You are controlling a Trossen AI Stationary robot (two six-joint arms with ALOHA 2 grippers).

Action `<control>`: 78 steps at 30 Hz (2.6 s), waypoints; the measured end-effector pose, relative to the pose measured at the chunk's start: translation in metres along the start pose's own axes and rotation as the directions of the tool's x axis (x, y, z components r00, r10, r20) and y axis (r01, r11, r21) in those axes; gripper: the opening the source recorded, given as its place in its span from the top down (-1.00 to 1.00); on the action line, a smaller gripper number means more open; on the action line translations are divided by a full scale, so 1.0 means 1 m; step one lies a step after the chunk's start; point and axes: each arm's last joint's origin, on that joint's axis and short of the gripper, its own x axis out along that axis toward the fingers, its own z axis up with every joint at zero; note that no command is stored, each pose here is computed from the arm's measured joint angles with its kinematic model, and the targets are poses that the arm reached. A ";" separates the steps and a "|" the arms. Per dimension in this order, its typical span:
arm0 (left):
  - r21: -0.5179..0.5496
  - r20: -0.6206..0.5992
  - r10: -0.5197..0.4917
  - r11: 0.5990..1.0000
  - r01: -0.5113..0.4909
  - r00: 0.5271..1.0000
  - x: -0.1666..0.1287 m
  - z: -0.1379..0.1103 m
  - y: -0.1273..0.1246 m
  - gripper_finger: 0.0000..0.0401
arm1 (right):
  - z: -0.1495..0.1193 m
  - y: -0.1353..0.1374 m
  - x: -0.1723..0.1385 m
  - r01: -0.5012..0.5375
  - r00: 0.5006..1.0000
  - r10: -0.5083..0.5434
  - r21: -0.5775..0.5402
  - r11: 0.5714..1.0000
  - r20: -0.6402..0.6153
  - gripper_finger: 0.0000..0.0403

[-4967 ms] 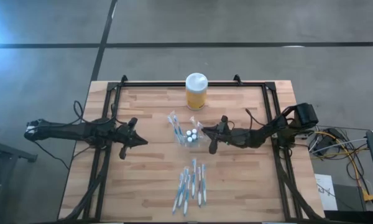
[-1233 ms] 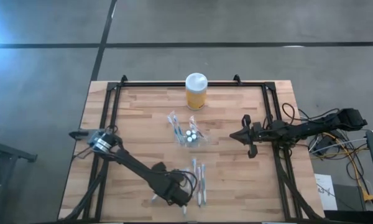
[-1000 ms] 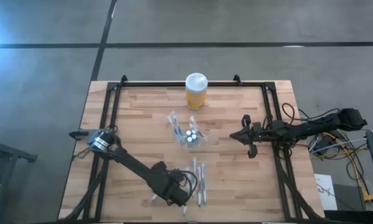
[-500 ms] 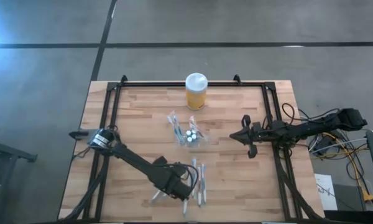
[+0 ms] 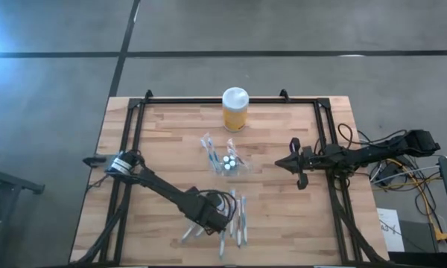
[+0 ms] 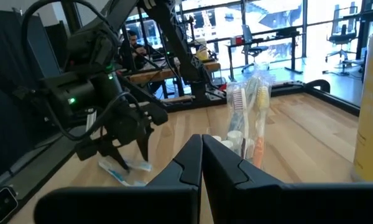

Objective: Pick & Place toothbrushing station
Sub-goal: Put the blue toothbrush into the transparent organizer

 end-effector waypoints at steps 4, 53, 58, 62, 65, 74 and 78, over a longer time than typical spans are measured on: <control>0.001 -0.005 0.008 1.000 -0.008 1.000 0.004 -0.002 0.002 -0.01 | 0.000 0.000 0.000 0.000 1.000 0.000 0.000 1.000 0.000 0.96; 0.543 0.836 -0.527 0.759 0.360 -0.150 -0.050 -0.095 0.237 1.00 | 0.000 0.001 0.000 -0.042 0.999 0.042 -0.050 0.998 -0.004 0.96; 0.598 0.800 -0.575 0.743 0.300 -0.171 -0.049 -0.082 0.244 1.00 | 0.001 0.001 0.000 -0.041 0.999 0.042 -0.098 0.994 0.009 0.96; 0.597 0.801 -0.572 0.748 0.290 -0.177 -0.053 -0.065 0.249 1.00 | 0.003 0.001 0.000 -0.018 0.999 0.022 -0.122 0.992 0.031 0.96; 0.597 0.801 -0.578 0.757 0.266 -0.155 -0.057 -0.052 0.252 1.00 | 0.003 0.000 0.000 0.016 0.999 -0.012 -0.122 0.992 0.036 0.96; 0.696 0.717 -0.692 0.701 0.157 -0.091 -0.072 -0.007 0.250 1.00 | 0.010 0.001 -0.001 0.042 0.993 -0.020 -0.192 0.981 0.112 0.96; 0.685 0.724 -0.688 0.711 0.160 -0.046 -0.069 0.012 0.244 1.00 | 0.012 0.001 -0.001 0.046 0.991 -0.018 -0.219 0.975 0.130 0.96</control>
